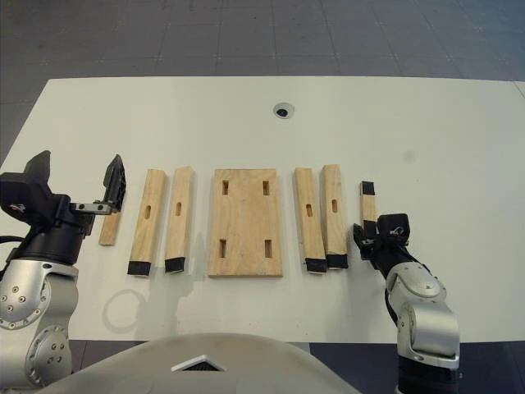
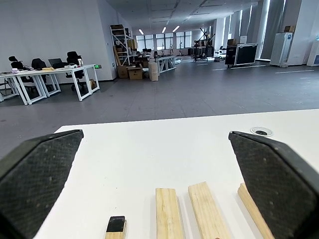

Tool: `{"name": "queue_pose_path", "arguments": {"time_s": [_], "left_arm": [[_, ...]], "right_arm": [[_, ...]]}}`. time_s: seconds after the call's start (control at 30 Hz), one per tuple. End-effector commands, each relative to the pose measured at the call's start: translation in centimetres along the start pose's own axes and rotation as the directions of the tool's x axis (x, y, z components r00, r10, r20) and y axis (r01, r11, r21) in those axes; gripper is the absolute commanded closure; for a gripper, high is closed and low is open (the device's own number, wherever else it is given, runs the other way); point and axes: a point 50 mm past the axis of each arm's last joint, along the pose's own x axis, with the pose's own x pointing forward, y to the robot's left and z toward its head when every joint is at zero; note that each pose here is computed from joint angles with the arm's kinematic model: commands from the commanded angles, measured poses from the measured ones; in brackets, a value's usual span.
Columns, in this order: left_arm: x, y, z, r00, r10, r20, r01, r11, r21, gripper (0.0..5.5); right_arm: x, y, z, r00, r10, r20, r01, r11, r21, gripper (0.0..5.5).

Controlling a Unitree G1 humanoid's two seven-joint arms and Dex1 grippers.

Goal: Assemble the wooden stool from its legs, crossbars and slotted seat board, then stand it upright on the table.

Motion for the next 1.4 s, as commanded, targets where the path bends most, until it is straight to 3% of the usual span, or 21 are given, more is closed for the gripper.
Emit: {"name": "queue_pose_path", "arguments": {"time_s": [0.03,0.13,0.27,0.4,0.5,0.63,0.8,1.0,1.13,1.4], "left_arm": [[0.0,0.1,0.3,1.0,0.004,0.002,-0.004,1.0,0.015,0.0],[0.0,0.1,0.3,1.0,0.002,0.002,-0.002,1.0,0.016,0.0],[-0.1,-0.1,0.1,1.0,-0.022,-0.015,0.022,1.0,0.02,0.0],[-0.3,-0.5,-0.3,0.997,-0.061,-0.041,0.062,0.998,0.001,0.0],[-0.5,-2.1,-1.3,0.975,-0.202,-0.087,0.184,0.966,-0.179,0.0],[-0.1,-4.7,-1.7,0.907,-0.415,-0.065,0.356,0.841,-0.407,0.0],[0.5,-7.7,-0.3,0.756,-0.643,0.121,0.56,0.541,-0.628,0.0],[1.1,-8.0,1.1,0.655,-0.708,0.264,0.634,0.325,-0.702,0.0],[1.2,-8.4,1.1,0.613,-0.747,0.257,0.636,0.275,-0.721,0.0],[1.4,-8.8,0.7,0.624,-0.747,0.229,0.617,0.292,-0.731,0.0]], "right_arm": [[-0.2,-0.1,-1.8,0.995,-0.014,-0.101,0.019,0.998,0.056,3.71],[-0.3,-0.1,-1.8,0.995,-0.018,-0.101,0.024,0.998,0.061,4.2],[-0.4,-0.7,-1.2,0.996,-0.054,-0.067,0.059,0.995,0.075,4.2],[-2.3,-0.3,4.4,0.97,-0.096,0.224,0.092,0.995,0.028,4.21],[-4.8,2.3,8.6,0.886,-0.029,0.464,0.071,0.995,-0.072,4.21],[-6.7,5.7,10.1,0.802,0.118,0.586,-0.026,0.986,-0.163,4.21],[-8.0,10.2,9.9,0.692,0.386,0.61,-0.251,0.921,-0.298,4.21],[-8.8,12.3,9.3,0.61,0.529,0.59,-0.373,0.849,-0.375,4.21],[-9.2,13.3,9.1,0.573,0.577,0.582,-0.404,0.817,-0.412,4.21],[-9.9,14.6,8.3,0.542,0.638,0.546,-0.453,0.77,-0.45,4.21]]}}
